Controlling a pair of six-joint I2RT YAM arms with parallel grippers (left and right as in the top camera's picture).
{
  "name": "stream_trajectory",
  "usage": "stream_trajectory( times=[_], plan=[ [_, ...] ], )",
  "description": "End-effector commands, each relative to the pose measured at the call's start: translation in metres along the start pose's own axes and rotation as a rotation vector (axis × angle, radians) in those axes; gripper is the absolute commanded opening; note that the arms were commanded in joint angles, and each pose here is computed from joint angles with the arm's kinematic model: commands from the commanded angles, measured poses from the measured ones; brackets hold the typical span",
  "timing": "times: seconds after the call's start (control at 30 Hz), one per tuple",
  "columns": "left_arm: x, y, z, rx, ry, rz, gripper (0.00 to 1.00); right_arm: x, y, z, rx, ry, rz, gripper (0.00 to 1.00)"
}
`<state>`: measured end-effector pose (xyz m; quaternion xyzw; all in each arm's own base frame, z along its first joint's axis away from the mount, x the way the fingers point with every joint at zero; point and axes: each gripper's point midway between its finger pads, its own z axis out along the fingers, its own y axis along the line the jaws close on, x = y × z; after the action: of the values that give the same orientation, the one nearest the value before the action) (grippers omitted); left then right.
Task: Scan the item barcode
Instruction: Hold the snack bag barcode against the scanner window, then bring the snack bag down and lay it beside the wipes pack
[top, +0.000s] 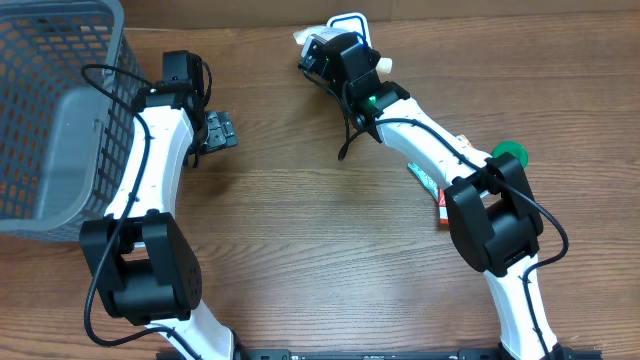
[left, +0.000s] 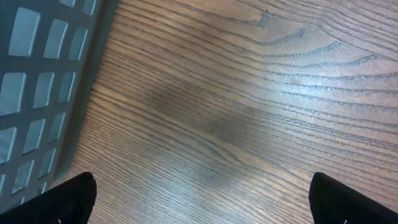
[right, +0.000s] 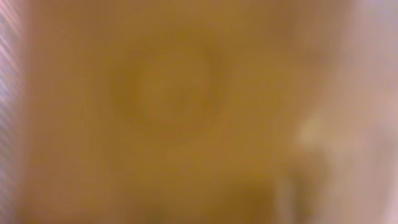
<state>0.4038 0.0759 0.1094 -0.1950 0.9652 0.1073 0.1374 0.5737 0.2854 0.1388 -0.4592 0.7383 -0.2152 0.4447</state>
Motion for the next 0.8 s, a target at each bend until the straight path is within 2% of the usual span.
stream_trajectory(
  times=[0.0,0.23,0.4,0.53,0.77],
  plan=[
    [-0.006,-0.004,-0.004,0.011,-0.015,-0.008,1.0,-0.011,-0.035,-0.015,0.095,-0.01,0.153,0.04],
    [-0.006,-0.005,-0.004,0.012,-0.015,-0.007,1.0,-0.034,-0.094,-0.079,0.145,-0.09,0.438,0.04],
    [-0.006,-0.004,-0.004,0.011,-0.015,-0.008,1.0,-0.015,-0.104,-0.128,0.081,-0.007,0.647,0.03],
    [-0.006,-0.004,-0.004,0.011,-0.015,-0.008,1.0,0.022,-0.065,-0.154,-0.089,0.181,0.706,0.04],
    [-0.006,-0.005,-0.004,0.011,-0.015,-0.007,1.0,0.075,0.048,-0.196,-0.624,0.518,0.708,0.04]
  ],
)
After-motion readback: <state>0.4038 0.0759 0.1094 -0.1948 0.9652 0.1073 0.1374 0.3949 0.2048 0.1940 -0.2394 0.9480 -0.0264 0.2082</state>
